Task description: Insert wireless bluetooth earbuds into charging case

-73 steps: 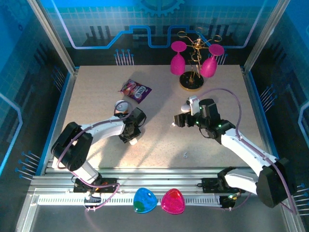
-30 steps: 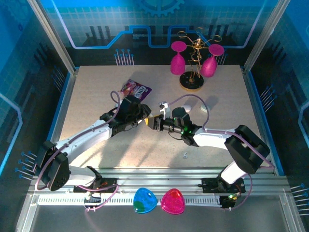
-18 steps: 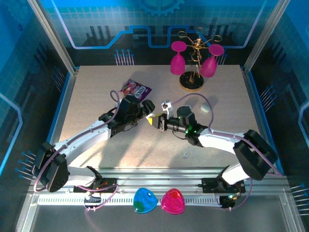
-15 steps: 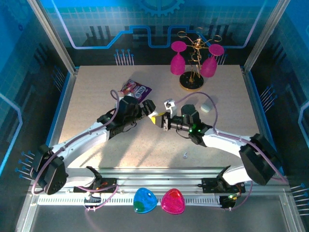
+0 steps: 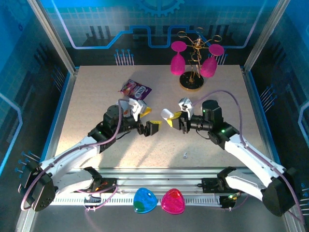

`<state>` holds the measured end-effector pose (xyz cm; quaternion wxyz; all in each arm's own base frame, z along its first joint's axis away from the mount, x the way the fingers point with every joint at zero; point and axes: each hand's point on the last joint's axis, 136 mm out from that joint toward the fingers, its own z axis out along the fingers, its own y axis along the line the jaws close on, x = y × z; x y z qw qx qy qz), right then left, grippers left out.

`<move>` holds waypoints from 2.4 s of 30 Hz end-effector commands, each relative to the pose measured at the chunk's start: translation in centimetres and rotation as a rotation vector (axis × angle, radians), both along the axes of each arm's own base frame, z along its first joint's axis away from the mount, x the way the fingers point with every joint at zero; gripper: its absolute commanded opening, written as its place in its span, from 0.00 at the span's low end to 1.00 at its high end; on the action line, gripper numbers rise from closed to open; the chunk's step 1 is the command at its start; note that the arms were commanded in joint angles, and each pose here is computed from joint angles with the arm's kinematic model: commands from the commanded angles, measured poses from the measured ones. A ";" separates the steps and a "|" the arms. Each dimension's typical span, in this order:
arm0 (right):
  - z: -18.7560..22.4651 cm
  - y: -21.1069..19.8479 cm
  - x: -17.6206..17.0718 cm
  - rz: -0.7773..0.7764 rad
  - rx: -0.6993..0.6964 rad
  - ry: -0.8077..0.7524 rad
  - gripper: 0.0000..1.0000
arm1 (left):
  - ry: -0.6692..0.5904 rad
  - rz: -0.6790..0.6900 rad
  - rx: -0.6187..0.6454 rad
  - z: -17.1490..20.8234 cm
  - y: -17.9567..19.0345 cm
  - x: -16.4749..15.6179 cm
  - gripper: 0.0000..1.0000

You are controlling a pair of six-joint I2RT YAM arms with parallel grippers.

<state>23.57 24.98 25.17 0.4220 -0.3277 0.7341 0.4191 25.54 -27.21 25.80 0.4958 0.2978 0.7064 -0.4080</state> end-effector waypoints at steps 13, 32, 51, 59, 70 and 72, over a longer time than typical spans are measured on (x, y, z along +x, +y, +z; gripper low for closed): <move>3.3 0.0 -5.9 0.256 -0.057 -0.070 0.02 | -0.193 -0.493 -0.156 5.1 -2.8 -7.1 0.75; 4.8 1.1 -5.9 0.292 -0.022 -0.136 0.02 | -0.159 -0.535 -0.148 5.1 -3.6 -6.7 0.44; 4.8 -0.4 -2.9 0.084 0.021 -0.082 0.48 | -0.223 -0.543 -0.125 4.1 -3.5 -7.0 0.13; 5.4 -2.0 -0.7 -0.039 0.063 -0.056 0.50 | -0.327 -0.540 -0.116 3.3 -3.1 -7.4 0.13; 5.9 -2.2 -1.4 -0.014 0.085 -0.091 0.64 | -0.359 -0.525 -0.085 2.2 -3.2 -7.0 0.14; 6.1 -2.2 -2.0 0.010 0.092 -0.118 0.73 | -0.364 -0.510 -0.080 2.0 -3.2 -6.7 0.14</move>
